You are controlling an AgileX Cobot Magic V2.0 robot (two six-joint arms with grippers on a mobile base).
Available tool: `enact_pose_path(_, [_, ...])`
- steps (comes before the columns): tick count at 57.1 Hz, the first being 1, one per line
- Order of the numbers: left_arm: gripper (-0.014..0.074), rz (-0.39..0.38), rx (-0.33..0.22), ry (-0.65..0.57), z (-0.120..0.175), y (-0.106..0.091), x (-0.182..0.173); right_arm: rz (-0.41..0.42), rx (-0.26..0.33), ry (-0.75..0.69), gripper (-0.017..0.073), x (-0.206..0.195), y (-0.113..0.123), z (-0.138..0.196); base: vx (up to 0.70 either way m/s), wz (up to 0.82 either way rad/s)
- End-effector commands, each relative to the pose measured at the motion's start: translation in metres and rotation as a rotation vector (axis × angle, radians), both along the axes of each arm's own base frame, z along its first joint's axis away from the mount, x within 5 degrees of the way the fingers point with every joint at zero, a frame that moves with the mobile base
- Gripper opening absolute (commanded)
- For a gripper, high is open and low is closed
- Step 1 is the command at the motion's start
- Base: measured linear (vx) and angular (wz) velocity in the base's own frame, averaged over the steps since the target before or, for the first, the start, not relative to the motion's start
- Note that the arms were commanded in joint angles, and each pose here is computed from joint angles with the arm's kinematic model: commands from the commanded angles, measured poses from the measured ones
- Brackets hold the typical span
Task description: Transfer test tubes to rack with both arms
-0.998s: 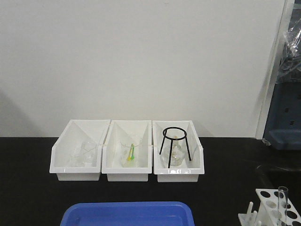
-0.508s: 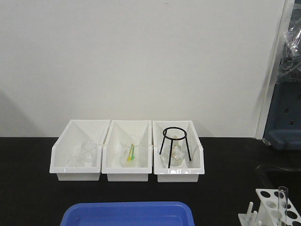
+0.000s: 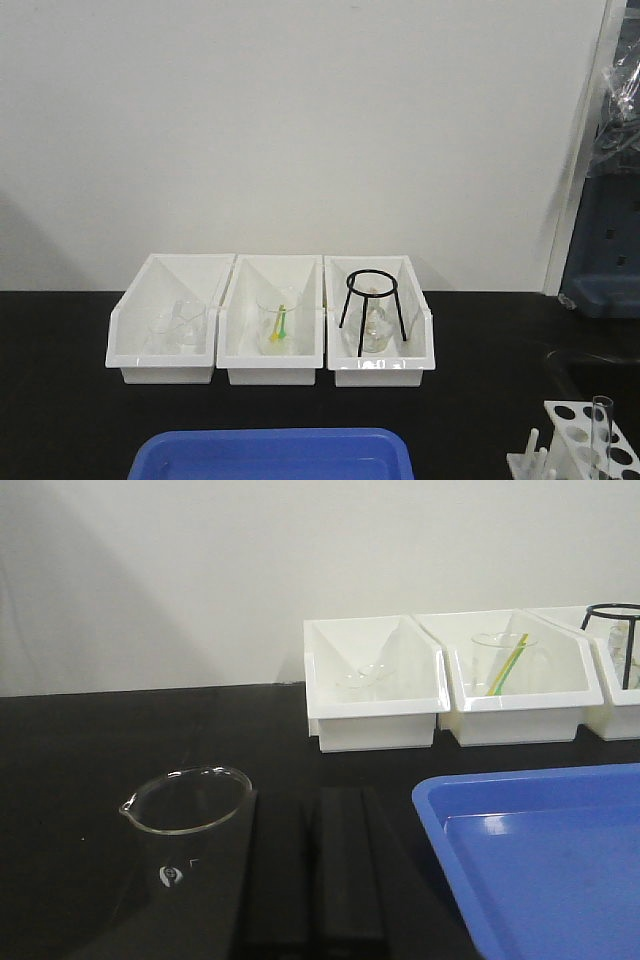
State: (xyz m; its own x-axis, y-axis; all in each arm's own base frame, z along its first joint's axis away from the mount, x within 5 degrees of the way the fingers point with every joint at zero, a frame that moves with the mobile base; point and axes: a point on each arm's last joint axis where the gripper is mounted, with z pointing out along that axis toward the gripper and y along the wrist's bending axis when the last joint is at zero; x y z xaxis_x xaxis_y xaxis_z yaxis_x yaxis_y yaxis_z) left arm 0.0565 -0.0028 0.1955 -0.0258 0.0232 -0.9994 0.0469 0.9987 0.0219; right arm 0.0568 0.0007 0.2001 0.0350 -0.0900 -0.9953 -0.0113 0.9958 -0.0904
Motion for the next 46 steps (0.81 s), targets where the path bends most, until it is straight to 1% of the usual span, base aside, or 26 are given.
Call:
enact_pose_path(1, [-0.0006, 0.006, -0.014, -0.101, 0.0158, 0.0005, -0.0012, 0.007, -0.01, -0.056, -0.0012, -0.0005, 0.0006, 0.0018, 0.0, 0.0])
enact_pose_path(46, [-0.0006, 0.006, -0.014, -0.101, 0.0158, 0.0005, -0.0012, 0.007, -0.011, -0.056, -0.0012, -0.0005, 0.0006, 0.0017, 0.0, 0.0])
